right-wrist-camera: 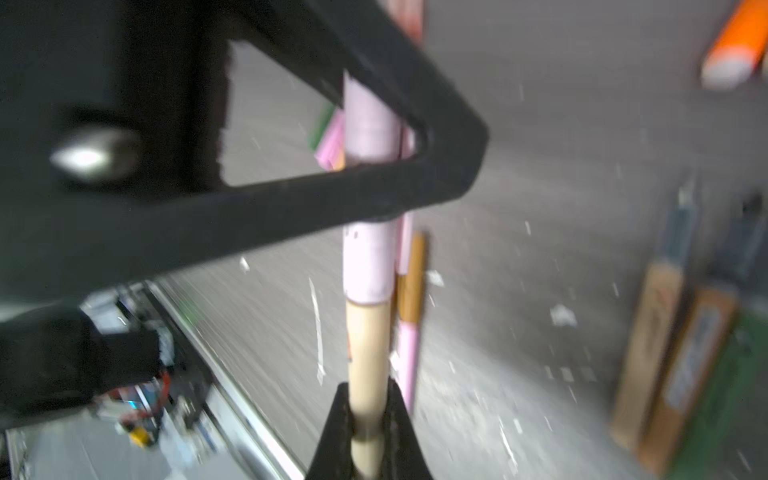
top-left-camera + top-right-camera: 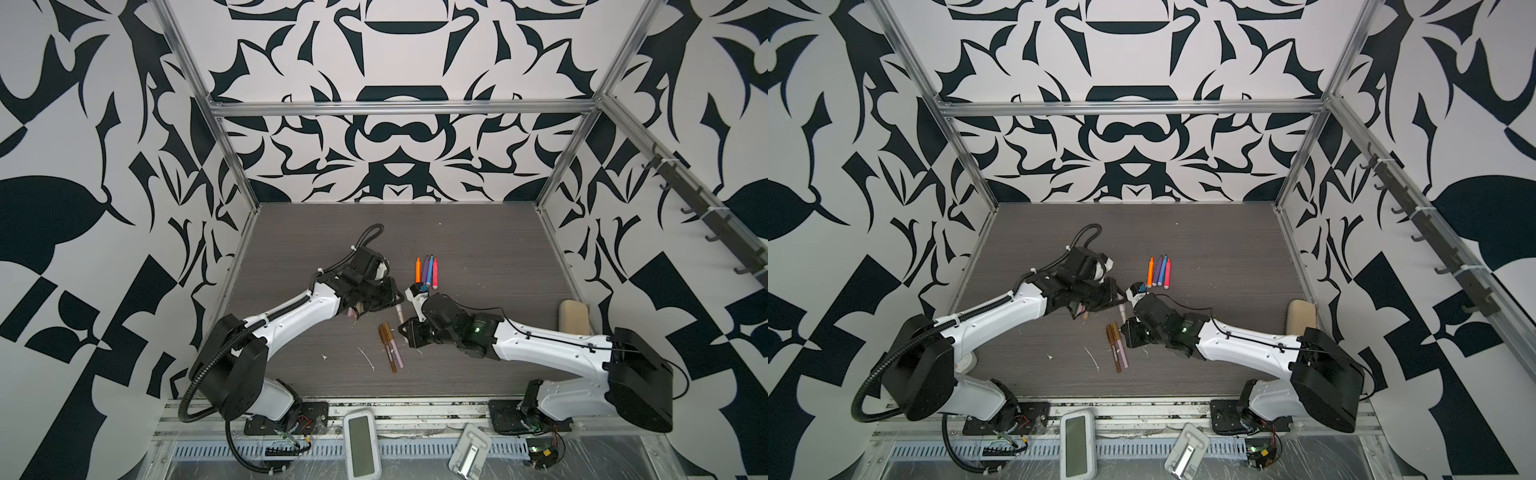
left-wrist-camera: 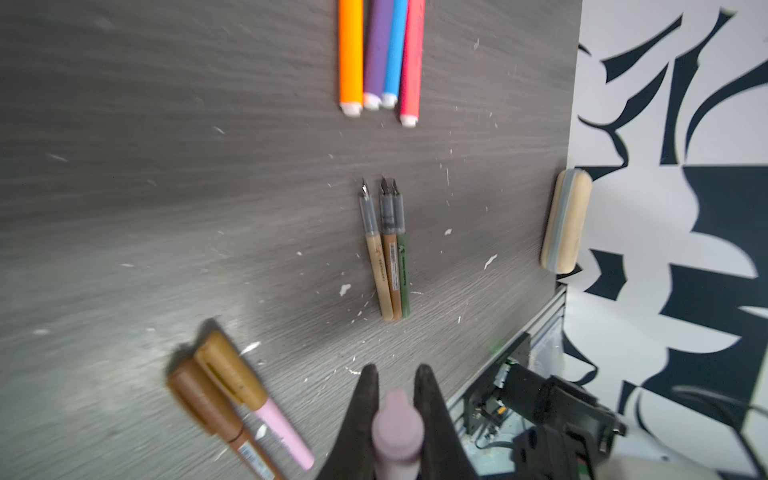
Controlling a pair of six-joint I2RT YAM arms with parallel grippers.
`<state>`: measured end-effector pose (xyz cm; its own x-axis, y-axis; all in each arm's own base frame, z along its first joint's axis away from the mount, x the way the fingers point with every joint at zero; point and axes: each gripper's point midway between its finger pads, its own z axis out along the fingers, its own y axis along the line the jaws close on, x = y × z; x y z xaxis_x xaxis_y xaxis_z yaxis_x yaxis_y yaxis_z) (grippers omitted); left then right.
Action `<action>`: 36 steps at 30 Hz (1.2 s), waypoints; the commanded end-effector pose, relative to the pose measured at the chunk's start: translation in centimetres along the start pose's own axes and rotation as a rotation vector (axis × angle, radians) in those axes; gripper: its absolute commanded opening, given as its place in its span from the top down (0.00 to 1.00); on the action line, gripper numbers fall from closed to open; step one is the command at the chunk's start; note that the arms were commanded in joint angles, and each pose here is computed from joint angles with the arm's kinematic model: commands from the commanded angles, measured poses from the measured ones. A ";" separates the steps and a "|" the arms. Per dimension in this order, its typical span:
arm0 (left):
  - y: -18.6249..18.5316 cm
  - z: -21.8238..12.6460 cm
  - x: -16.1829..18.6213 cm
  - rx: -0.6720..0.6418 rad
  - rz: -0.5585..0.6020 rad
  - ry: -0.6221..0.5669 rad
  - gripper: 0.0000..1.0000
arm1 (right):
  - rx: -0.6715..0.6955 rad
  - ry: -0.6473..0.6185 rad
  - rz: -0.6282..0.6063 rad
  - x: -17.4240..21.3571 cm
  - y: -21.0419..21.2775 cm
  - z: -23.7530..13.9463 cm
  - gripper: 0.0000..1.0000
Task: Open the pen caps
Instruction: 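Pull the pink cap off with the left gripper while the right holds the pen, then set the pink cap down with the left gripper while the right lowers the cream pen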
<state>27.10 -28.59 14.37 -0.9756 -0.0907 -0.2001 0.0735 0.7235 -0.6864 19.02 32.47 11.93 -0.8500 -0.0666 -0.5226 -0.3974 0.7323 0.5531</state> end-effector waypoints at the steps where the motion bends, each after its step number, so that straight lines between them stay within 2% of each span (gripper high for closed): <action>1: 5.1 -5.5 -10.3 -0.119 -0.051 -0.233 1.00 | 0.064 0.154 0.070 6.2 -2.6 0.0 1.00; 4: 5.1 -6.8 -12.3 -0.147 -0.037 -0.272 1.00 | 0.081 0.128 0.070 6.3 -3.1 -1.2 1.00; 9: 6.4 -5.0 -10.6 -0.191 -0.038 -0.216 1.00 | 0.111 0.061 0.052 4.8 -3.9 -3.8 1.00; 13: 6.9 -4.7 -9.9 -0.184 -0.042 -0.207 1.00 | 0.081 0.082 0.059 5.0 -3.9 -3.2 1.00; 16: 6.2 -5.1 -10.6 -0.173 -0.026 -0.227 1.00 | 0.021 0.123 0.077 5.9 -3.0 -1.8 1.00; 21: 6.5 -6.4 -11.7 -0.270 0.010 -0.211 1.00 | 0.057 0.100 0.081 6.1 -3.9 -2.6 1.00; 28: 13.7 -7.2 -8.4 -0.604 0.017 -0.107 1.00 | 0.218 0.036 0.056 4.2 -7.8 -6.4 1.00; 36: 18.7 -4.7 -4.7 -0.645 -0.067 -0.080 1.00 | 0.274 0.059 0.210 2.9 -15.0 -7.3 1.00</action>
<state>32.29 -12.34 7.07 -0.9575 -0.1590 -0.2405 -0.1183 0.9774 -0.1754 20.70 17.03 8.23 -0.8978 0.1353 -0.4191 -0.0784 0.8873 0.4545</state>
